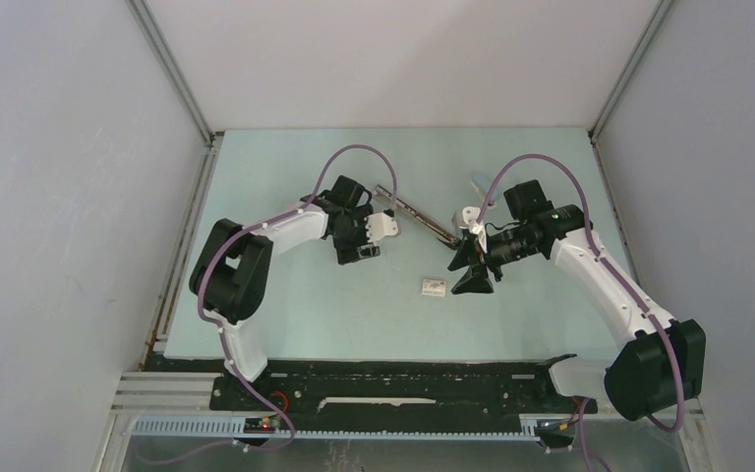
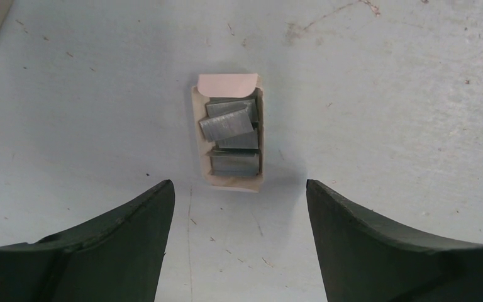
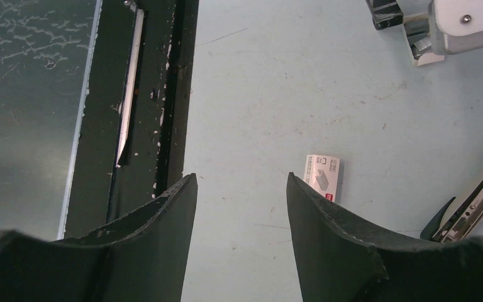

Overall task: Unload the staples from the stapler
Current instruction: Move the staple box to the center of the board.

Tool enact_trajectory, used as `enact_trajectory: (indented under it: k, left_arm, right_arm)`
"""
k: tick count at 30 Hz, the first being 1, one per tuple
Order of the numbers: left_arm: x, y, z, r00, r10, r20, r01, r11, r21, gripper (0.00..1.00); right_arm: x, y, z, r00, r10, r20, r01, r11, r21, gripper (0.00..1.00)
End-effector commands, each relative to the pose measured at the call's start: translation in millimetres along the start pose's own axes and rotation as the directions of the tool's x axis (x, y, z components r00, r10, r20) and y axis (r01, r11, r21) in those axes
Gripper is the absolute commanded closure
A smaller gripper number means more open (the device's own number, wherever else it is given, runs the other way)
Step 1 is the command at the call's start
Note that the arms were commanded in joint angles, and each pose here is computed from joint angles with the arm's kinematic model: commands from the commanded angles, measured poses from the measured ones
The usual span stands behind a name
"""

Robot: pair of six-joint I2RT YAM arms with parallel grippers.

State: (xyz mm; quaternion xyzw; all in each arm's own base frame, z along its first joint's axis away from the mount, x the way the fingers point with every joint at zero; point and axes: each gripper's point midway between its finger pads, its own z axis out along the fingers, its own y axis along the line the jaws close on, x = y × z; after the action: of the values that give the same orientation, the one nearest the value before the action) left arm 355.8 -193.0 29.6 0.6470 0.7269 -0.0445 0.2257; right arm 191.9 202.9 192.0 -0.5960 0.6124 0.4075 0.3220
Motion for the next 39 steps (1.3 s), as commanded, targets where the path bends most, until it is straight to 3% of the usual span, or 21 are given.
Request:
enact_trajectory:
  k: [1, 30, 39]
  left_arm:
    - [-16, 15, -6, 1.0, 0.013, 0.019, -0.012, 1.0, -0.021, 0.18]
    - [-19, 25, 6, 0.998, 0.016, -0.061, -0.016, 1.0, 0.001, 0.25]
    - [-20, 23, 10, 0.996, 0.029, -0.09, -0.028, 1.0, 0.011, 0.36]
  right_arm:
    - [-6, 1, -2, 1.0, -0.02, 0.024, 0.02, 1.0, -0.005, 0.37]
    - [-9, 1, -7, 0.999, -0.028, 0.042, 0.028, 1.0, 0.009, 0.37]
    - [-10, 1, -10, 0.998, -0.032, 0.047, 0.032, 0.999, 0.016, 0.37]
